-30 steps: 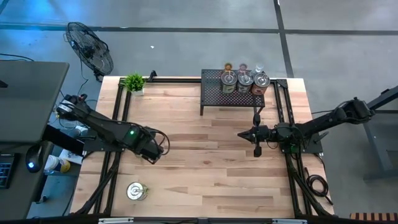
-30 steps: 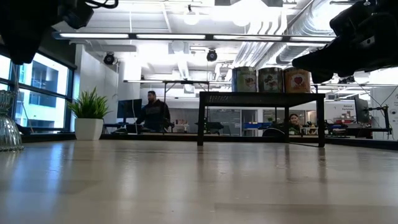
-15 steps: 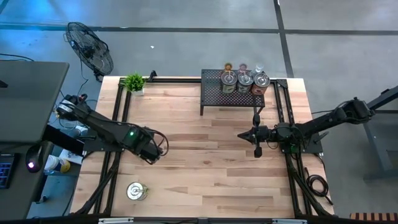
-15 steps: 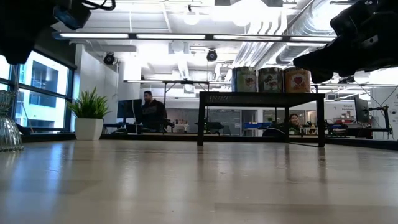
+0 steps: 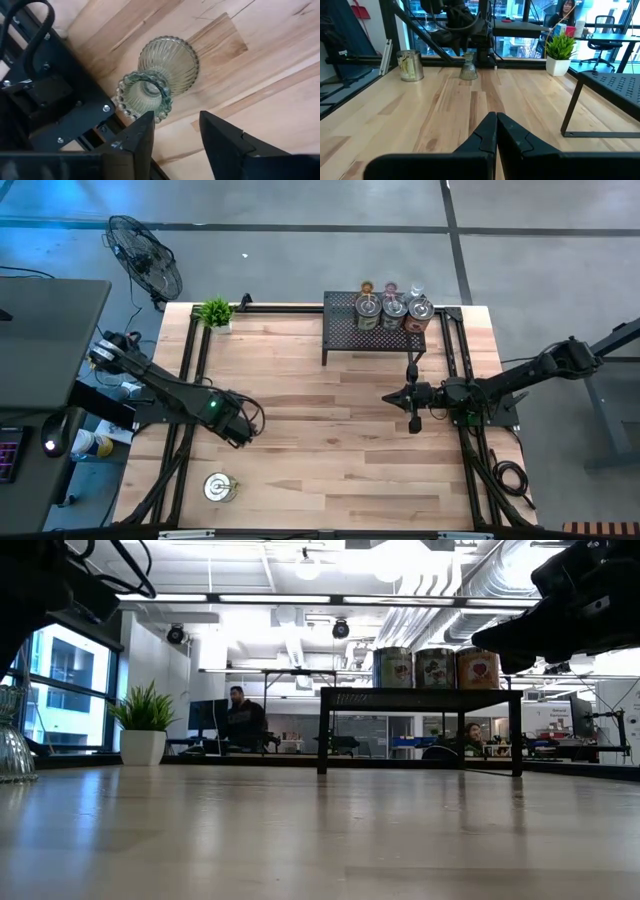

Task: Pick & Place candle stick holders
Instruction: Put the green candle holder on the shelf aligned with the orange candle holder

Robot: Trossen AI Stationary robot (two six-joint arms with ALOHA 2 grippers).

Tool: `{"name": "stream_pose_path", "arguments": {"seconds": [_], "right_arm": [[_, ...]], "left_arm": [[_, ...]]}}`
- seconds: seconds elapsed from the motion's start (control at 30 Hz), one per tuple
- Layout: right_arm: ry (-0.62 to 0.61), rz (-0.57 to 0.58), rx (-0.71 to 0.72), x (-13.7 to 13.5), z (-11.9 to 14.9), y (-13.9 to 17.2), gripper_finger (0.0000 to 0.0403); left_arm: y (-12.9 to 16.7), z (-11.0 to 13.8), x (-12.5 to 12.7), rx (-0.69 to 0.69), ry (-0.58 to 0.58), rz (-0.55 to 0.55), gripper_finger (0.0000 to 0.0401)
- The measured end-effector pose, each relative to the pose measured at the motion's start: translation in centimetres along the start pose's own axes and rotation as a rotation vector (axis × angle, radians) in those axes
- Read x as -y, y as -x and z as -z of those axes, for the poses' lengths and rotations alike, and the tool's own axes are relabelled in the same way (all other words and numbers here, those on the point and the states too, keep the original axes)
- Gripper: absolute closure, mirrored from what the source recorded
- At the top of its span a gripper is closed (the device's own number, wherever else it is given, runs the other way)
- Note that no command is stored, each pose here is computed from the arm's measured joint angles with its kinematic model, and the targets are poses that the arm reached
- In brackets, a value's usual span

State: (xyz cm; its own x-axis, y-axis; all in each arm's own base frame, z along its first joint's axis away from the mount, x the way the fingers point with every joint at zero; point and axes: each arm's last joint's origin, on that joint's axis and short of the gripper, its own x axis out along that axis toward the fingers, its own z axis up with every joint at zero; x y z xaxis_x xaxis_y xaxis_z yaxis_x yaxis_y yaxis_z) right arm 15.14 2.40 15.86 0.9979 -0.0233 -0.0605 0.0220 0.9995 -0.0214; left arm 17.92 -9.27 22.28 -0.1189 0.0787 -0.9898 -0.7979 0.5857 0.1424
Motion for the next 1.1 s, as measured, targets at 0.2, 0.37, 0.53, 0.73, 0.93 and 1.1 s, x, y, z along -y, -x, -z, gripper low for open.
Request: {"name": "stream_pose_path", "arguments": {"seconds": [0.2, 0.37, 0.53, 0.73, 0.93, 1.1], "right_arm": [[0.0, 0.0, 0.0, 0.0, -0.01, 0.0, 0.0402], [0.0, 0.0, 0.0, 0.0, -0.01, 0.0, 0.0402], [0.006, 0.0, -0.001, -0.02, 0.01, -0.07, 0.0402], [0.008, 0.0, 0.001, -0.02, -0.01, -0.07, 0.0403], [0.008, 0.0, 0.0, -0.02, -0.01, -0.07, 0.0403], [0.008, 0.0, 0.001, -0.02, -0.01, -0.07, 0.0403]], "left_arm": [[-0.04, -0.06, -0.13, 0.02, -0.018, -0.004, 0.0316], [-0.26, -0.19, 0.37, 0.04, -0.02, 0.03, 0.0354], [-0.21, -0.2, 0.53, 0.04, -0.02, 0.049, 0.0333], [-0.15, -0.21, 0.64, 0.04, -0.033, 0.065, 0.0292], [-0.14, -0.21, 0.65, 0.041, -0.055, 0.066, 0.0329], [-0.02, -0.39, 0.6, 0.085, -0.074, 0.06, 0.0387]]}}
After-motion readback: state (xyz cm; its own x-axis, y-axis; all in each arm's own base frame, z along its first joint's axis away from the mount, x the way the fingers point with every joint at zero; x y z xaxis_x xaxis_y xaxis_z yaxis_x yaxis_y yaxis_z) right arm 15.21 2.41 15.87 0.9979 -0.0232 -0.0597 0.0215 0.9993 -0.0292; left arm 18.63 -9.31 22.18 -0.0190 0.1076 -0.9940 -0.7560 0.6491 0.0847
